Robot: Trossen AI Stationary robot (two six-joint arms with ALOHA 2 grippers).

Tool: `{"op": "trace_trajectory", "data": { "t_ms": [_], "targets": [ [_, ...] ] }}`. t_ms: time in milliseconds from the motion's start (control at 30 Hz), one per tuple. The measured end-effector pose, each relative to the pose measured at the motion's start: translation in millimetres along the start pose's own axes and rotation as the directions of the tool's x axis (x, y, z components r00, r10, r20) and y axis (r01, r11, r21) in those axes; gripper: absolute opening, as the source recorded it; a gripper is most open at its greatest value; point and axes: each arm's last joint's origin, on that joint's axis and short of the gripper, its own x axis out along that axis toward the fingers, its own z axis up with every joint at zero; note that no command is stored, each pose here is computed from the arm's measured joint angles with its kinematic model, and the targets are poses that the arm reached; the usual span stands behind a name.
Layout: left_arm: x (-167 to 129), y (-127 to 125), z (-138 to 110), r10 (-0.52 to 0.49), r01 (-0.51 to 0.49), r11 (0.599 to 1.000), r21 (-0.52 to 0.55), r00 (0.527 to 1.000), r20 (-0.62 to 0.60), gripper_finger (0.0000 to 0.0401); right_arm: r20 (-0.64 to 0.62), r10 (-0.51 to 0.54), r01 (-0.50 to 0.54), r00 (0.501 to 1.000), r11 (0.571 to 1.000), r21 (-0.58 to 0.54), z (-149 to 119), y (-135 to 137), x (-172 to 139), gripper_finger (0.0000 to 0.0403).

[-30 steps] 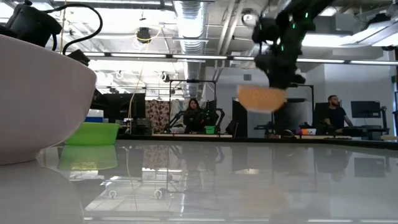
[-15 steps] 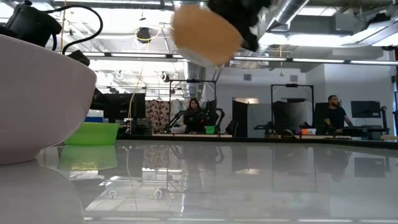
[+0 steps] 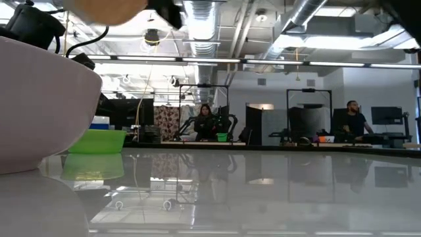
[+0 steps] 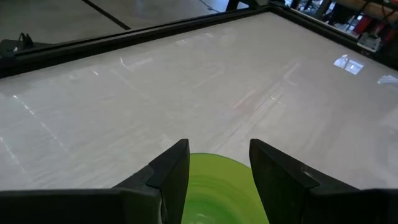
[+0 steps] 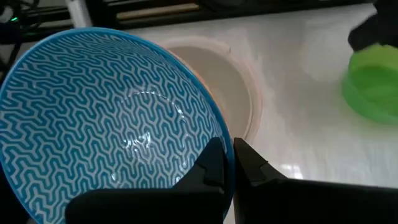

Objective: Nest bowls inside each other by size order
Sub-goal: Stack the orange and blue patterned bowl on top of the gray bowl

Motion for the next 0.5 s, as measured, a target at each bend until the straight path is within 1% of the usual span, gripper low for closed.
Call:
{"op": "trace_trajectory", "data": {
  "t_ms": [133,200,300,333,400,500],
  "targets": [
    [0,0,0,0.0,0.0,1.0,0.0,1.0,0.0,0.0158,0.018,0.007,-0.007,1.0,1.0,-0.015,5,-4,28,0.0012],
    [0,0,0,0.0,0.0,1.0,0.0,1.0,0.0,0.0158,0.045,0.041,-0.04,0.998,0.999,-0.017,4,-5,42,0.0012],
    [0,0,0,0.0,0.0,1.0,0.0,1.0,0.0,0.0158,0.057,0.103,-0.103,0.993,0.995,0.001,0,-7,55,0.0012],
    [0,0,0,0.0,0.0,1.0,0.0,1.0,0.0,0.0158,0.078,0.114,-0.115,0.99,0.993,0.009,2,-8,57,0.0012],
    [0,0,0,0.0,0.0,1.0,0.0,1.0,-0.001,0.0158,0.062,0.118,-0.119,0.991,0.993,0.012,-1,-9,61,0.0012],
    [0,0,0,-0.001,0.001,1.0,0.0,1.0,0.0,0.0158,0.095,0.162,-0.165,0.982,0.986,0.029,-2,-9,73,0.0012]
  ]
}}
